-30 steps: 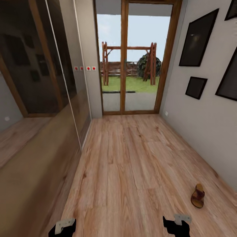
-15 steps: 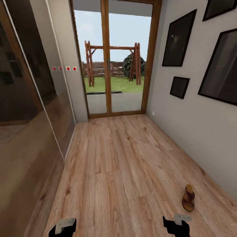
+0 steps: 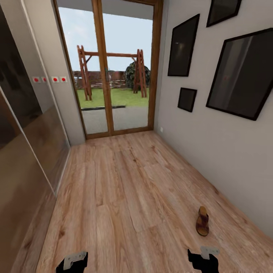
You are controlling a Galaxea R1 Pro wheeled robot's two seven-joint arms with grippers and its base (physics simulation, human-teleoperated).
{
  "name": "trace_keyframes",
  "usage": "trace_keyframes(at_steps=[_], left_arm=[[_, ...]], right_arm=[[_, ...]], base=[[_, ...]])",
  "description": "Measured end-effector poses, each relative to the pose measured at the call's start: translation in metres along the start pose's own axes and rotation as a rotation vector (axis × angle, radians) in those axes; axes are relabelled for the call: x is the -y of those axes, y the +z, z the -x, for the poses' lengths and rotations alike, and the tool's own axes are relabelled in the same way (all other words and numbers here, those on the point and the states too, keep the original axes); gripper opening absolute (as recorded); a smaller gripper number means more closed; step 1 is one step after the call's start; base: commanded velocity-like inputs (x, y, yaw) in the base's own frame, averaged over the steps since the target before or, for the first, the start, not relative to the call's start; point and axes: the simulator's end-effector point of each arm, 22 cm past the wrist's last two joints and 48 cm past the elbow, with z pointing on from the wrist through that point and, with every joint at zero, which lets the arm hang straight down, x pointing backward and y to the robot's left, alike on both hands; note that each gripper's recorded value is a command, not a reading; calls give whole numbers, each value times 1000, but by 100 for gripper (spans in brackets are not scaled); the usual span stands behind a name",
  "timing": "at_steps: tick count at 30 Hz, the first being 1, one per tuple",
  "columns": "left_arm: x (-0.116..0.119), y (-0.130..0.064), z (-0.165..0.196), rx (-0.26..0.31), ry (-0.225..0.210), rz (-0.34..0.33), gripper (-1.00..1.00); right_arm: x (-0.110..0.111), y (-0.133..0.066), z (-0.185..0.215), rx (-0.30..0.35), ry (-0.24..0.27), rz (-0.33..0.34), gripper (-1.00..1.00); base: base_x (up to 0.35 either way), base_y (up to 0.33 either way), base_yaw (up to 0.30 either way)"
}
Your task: Pick up the two gym shoes and the two sandals from the corridor floor and place them onto the hallstand (shoe rack) in the corridor, making sure they are on the rack and not on the floor. Arrange them so the two gym shoes are next to each other and the two sandals are next to each other.
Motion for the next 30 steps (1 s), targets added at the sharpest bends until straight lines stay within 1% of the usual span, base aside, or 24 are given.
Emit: trace_keyframes(at_steps=[30], left_arm=[[0, 0, 0, 0, 0, 0, 100]], right_arm=[[0, 0, 0, 0, 0, 0, 100]], base=[[0, 0, -265]])
